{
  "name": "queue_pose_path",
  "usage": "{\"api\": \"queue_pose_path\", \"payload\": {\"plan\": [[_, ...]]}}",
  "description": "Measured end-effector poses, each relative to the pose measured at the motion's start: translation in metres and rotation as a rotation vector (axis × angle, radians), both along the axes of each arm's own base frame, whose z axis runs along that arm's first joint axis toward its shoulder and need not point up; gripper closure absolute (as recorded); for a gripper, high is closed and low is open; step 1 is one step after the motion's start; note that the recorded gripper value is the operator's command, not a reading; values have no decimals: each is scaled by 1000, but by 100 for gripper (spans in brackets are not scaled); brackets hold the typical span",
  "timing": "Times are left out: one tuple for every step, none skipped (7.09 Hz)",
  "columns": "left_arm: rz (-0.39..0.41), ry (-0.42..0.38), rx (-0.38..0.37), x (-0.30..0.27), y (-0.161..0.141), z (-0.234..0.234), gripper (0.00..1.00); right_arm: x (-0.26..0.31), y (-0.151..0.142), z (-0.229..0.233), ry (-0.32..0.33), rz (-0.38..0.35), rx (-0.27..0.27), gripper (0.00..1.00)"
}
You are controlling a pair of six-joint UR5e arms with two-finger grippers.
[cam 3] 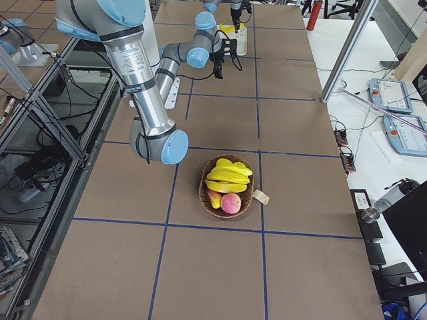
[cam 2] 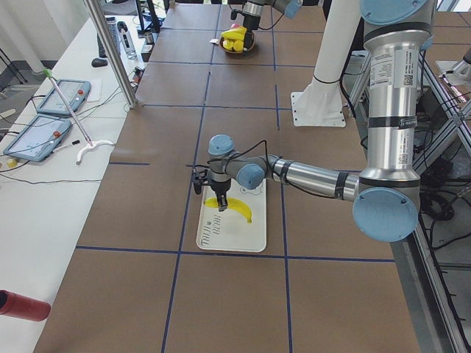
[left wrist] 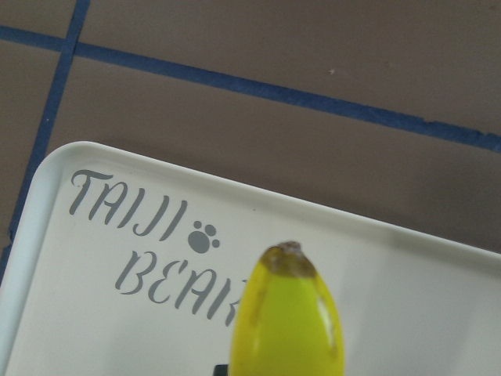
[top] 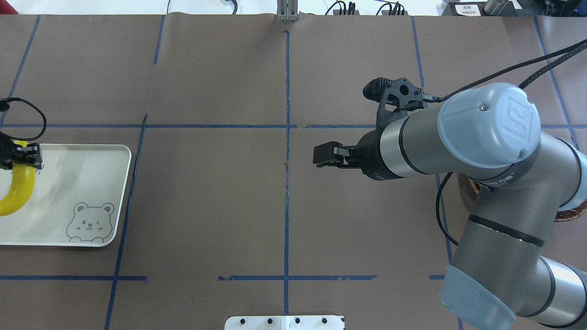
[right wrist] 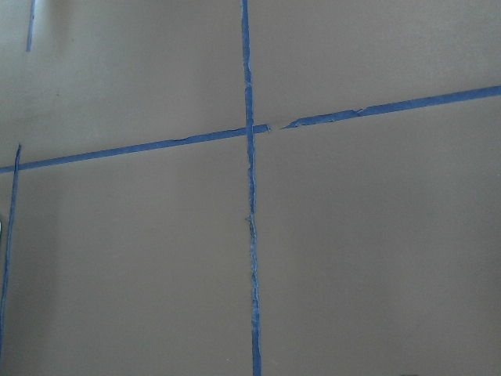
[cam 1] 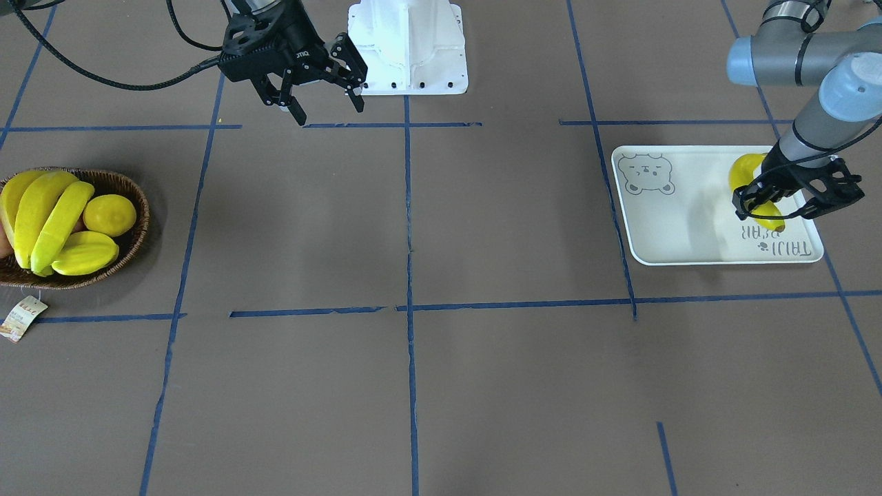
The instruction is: Transfer all bananas from basket to plate
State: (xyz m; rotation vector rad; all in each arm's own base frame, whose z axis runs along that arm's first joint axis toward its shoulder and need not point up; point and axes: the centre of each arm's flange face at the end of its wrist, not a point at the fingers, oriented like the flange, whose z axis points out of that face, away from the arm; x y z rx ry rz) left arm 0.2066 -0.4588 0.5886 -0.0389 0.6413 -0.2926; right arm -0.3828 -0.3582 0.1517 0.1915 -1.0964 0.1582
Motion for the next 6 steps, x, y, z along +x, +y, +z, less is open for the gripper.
{"api": "queue_pose_path", "payload": {"plan": [[-4, -22, -11, -1, -1, 12, 99, 0, 0, 0, 0, 1, 1, 0], [-4, -51, -7, -3, -1, 24, 98, 0, 0, 0, 0, 2, 2, 0], [9, -76, 6, -6, -2, 33, 95, 0, 0, -1, 0, 3, 2, 0], [22, -92, 12, -7, -2, 40, 31, 0, 0, -1, -1, 3, 3, 0], [28, -100, 11, -8, -2, 45, 1, 0, 0, -2, -3, 3, 4, 0], [30, -101, 12, -8, -2, 45, 0, 1, 0, -2, -3, 4, 5, 0]]}}
